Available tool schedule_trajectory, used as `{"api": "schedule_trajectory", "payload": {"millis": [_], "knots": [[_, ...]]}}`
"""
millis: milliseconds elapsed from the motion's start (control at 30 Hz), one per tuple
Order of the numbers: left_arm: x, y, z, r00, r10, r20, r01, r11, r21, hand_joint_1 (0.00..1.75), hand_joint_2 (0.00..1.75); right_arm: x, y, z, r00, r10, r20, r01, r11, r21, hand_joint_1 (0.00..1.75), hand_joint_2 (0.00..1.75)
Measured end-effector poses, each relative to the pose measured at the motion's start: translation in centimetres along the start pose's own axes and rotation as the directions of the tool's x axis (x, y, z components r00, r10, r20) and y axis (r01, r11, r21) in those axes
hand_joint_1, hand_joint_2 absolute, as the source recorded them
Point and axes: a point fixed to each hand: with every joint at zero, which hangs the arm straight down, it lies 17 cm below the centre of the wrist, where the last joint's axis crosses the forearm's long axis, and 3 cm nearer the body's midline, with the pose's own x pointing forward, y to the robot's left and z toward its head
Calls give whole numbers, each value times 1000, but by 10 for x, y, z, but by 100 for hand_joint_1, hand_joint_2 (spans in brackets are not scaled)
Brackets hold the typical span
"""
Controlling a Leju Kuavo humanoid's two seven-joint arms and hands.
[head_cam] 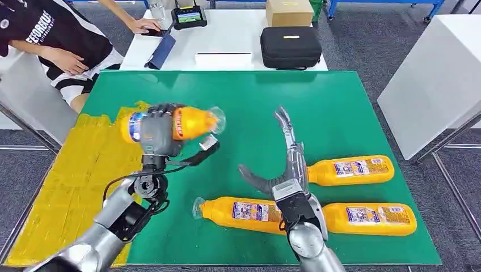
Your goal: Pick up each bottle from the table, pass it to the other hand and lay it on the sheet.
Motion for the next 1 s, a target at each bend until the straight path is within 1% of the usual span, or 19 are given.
{"api": "schedule_trajectory", "payload": {"millis": [100, 200, 300, 467, 633, 733, 767, 800, 867, 1000], "knots": [[-5, -30, 1, 996, -74, 50, 77, 994, -78, 175, 175, -1, -4, -1, 1000, 9, -1, -9, 1000, -5, 0, 175], [-13, -44, 2, 992, -112, 65, 119, 986, -116, 175, 175, -1, -6, -1, 1000, 14, -1, -14, 1000, -7, 0, 175], [-26, -66, 10, 985, -153, 76, 165, 970, -178, 175, 175, -2, -6, 2, 1000, 25, -4, -25, 1000, -5, 0, 175], [-51, -91, 21, 979, -194, 62, 204, 945, -256, 175, 175, -3, -7, 6, 999, 35, -8, -35, 999, -4, 0, 175], [-65, -104, 28, 975, -216, 48, 221, 927, -304, 175, 175, -5, -9, 6, 999, 40, -14, -41, 999, -6, 0, 175], [-76, -109, 32, 974, -223, 21, 218, 918, -332, 175, 175, -7, -9, 6, 998, 52, -21, -52, 999, 2, 0, 175], [-81, -111, 33, 975, -224, 8, 213, 916, -341, 66, 175, -8, -8, 6, 998, 57, -24, -57, 998, 5, 0, 175], [-85, -112, 34, 974, -225, -2, 210, 914, -346, 0, 175, -9, -7, 6, 997, 69, -25, -68, 998, 11, 0, 175], [-93, -114, 36, 974, -225, -27, 201, 912, -358, 0, 175, -13, -3, 7, 994, 106, -40, -104, 994, 42, 0, 175], [-100, -120, 40, 975, -218, -37, 188, 905, -380, 0, 175, -31, 15, 13, 961, 264, -81, -247, 953, 177, 0, 175]]}}
